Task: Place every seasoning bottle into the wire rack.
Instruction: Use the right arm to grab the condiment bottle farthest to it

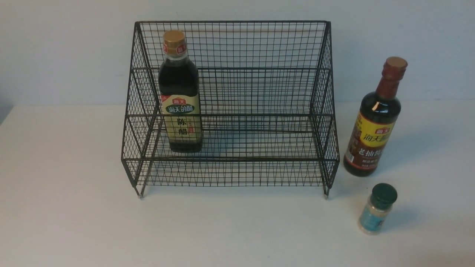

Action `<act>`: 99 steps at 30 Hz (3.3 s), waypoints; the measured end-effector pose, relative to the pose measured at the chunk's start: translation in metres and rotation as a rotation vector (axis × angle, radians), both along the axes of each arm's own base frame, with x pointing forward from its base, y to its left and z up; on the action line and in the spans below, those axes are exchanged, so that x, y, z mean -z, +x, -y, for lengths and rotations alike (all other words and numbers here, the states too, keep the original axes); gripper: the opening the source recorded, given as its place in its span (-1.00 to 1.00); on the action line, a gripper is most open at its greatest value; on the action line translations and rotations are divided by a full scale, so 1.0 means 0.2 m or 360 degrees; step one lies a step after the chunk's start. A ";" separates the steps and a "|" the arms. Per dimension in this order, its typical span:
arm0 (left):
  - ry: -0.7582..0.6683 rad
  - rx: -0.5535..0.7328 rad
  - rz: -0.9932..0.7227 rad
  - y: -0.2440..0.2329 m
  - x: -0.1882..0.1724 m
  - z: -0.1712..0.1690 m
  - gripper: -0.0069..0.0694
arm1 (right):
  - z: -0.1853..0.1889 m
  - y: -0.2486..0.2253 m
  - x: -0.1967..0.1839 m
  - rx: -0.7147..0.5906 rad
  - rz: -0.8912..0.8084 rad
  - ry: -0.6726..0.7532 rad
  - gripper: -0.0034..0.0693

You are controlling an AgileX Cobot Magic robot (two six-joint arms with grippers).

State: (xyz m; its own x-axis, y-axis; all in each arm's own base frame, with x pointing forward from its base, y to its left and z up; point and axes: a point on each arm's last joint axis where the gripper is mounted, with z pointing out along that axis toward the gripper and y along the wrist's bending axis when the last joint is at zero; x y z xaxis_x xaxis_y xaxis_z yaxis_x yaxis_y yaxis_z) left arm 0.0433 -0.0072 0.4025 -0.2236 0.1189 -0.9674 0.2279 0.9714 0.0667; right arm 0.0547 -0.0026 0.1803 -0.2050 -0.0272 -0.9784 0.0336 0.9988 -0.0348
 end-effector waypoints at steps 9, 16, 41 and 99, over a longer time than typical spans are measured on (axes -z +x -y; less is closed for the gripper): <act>-0.0055 -0.0250 0.0118 0.01 0.82 -0.02 -0.83 | 0.00 0.00 0.00 0.0000 0.0000 0.0000 -0.94; -0.0027 -0.0294 -0.0113 0.04 1.16 -0.02 -0.83 | 0.00 0.00 0.00 0.0000 -0.0002 0.0000 -0.94; -0.0027 -0.0294 -0.0111 0.04 1.16 -0.02 -0.83 | 0.00 0.00 0.00 0.0001 -0.0003 -0.0003 -0.94; -0.0029 -0.0293 -0.0111 0.04 1.16 -0.02 -0.83 | -0.12 1.08 -0.48 -0.0495 0.0175 0.0285 0.23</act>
State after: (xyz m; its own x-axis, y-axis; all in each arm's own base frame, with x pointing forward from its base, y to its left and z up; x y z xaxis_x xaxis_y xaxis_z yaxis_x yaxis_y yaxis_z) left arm 0.0522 -0.0026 0.1707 -0.3065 0.0526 -0.9504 0.0495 0.9980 0.0392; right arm 0.2706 0.0205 0.2764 -0.1071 0.1022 -0.9890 -0.2784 0.9518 0.1285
